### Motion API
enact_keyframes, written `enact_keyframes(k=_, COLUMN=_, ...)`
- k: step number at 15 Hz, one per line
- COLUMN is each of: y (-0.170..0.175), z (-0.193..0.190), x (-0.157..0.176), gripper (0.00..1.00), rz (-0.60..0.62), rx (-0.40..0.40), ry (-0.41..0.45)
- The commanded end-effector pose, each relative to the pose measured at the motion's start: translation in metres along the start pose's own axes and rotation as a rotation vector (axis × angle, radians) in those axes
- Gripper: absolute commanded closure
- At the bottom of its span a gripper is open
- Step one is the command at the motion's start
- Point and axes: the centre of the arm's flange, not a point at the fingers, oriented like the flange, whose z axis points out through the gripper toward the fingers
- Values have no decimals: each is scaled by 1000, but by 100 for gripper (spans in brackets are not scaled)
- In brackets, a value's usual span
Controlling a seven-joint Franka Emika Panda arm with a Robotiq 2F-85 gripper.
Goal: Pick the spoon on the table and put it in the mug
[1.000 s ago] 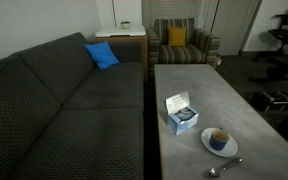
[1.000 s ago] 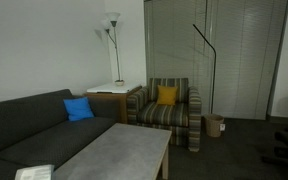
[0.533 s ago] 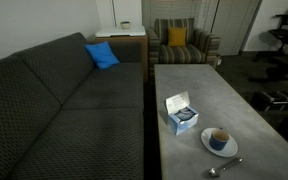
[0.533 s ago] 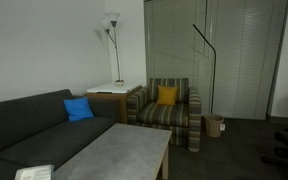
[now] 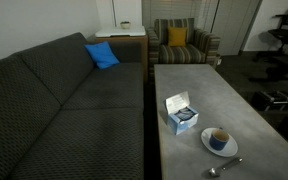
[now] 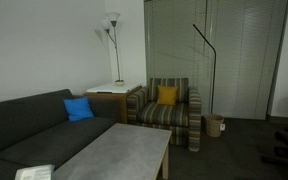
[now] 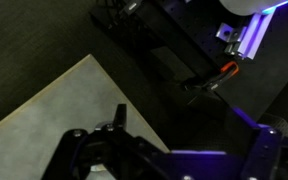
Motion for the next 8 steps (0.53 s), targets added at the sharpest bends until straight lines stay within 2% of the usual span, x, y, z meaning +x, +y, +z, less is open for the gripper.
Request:
enact_keyframes(k=1, y=26, z=13, x=66, gripper=0, rz=-134, rx=-95, ry=-30)
enact_keyframes(k=2, y=0, z=5, x=31, gripper=0, rz=-75, rx=-65, ry=-5)
enact_keyframes(k=4, y=4, z=13, x=55, gripper=0, rz=-109, rx=-84, ry=-19)
enact_keyframes(k=6, y=9, z=18, x=63, gripper=0, rz=-118, rx=-79, ry=-32)
enact_keyframes(k=8, y=8, z=18, x=68, gripper=0, rz=-122, rx=-154, ry=-69)
